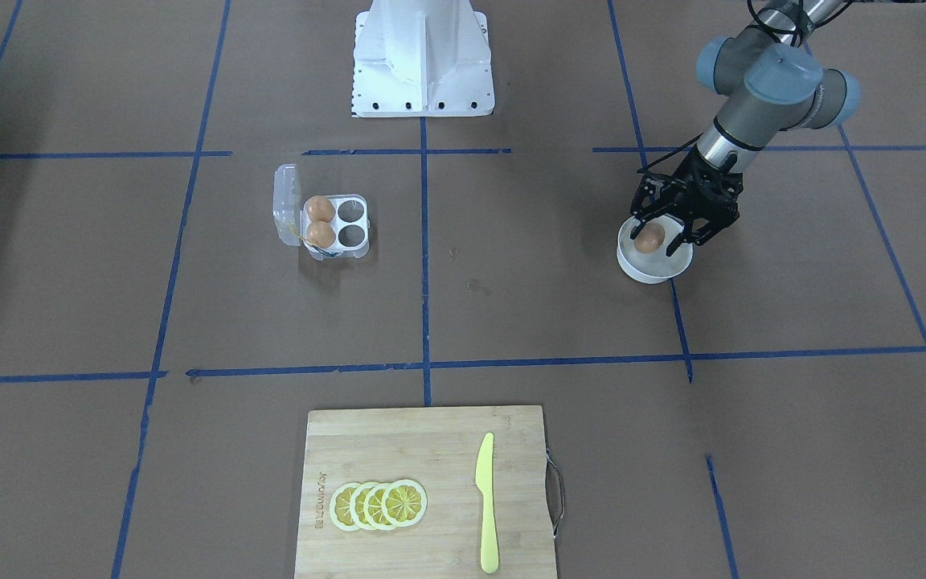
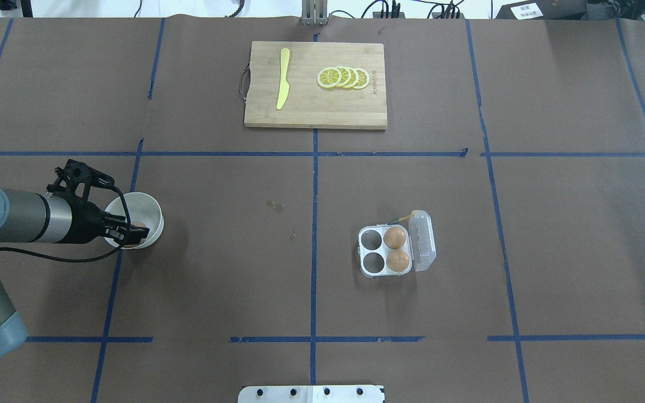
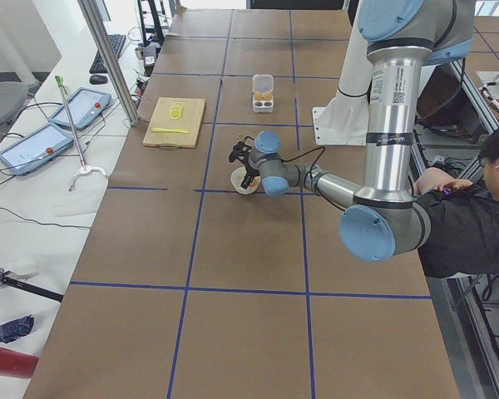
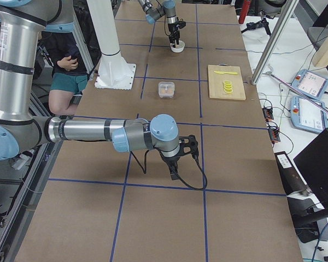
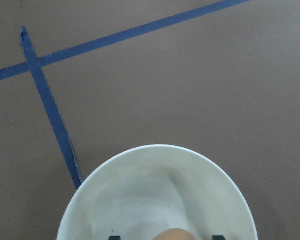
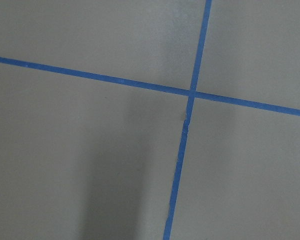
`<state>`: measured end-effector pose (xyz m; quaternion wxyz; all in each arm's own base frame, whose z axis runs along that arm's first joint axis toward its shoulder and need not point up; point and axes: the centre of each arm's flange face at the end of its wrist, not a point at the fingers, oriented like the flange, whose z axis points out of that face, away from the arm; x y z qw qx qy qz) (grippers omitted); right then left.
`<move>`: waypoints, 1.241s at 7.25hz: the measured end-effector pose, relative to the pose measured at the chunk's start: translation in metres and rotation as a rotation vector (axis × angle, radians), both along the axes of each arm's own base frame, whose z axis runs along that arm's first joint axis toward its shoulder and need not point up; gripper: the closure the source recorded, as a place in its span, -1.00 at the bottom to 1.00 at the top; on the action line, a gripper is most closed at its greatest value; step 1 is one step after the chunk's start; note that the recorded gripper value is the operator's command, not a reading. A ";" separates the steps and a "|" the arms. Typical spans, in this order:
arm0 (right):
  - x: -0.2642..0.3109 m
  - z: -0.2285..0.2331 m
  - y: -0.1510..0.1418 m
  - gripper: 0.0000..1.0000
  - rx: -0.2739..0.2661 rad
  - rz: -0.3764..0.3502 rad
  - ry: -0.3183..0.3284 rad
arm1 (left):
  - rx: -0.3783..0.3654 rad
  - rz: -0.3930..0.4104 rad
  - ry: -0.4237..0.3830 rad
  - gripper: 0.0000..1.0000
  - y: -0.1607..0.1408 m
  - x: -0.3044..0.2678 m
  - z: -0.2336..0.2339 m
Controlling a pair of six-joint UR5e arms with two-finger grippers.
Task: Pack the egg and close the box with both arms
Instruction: 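Lower the left gripper into the bowl and grasp the brown egg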
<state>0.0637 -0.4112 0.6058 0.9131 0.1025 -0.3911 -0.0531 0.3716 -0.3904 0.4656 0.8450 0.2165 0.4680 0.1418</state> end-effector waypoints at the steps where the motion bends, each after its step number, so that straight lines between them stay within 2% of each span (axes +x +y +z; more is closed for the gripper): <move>1: 0.000 0.000 0.000 -1.00 0.000 0.000 0.000 | -0.001 0.006 -0.002 -0.36 0.002 0.002 0.001; 7: 0.000 0.001 0.001 -1.00 -0.003 0.000 -0.001 | -0.002 0.018 -0.006 -0.29 0.007 0.006 0.004; 8: 0.000 0.001 0.001 -1.00 -0.003 0.000 0.000 | -0.002 0.019 -0.007 -0.16 0.007 0.007 0.004; 9: 0.000 0.001 0.001 -1.00 -0.003 -0.001 0.000 | -0.002 0.020 -0.007 0.11 0.008 0.007 0.004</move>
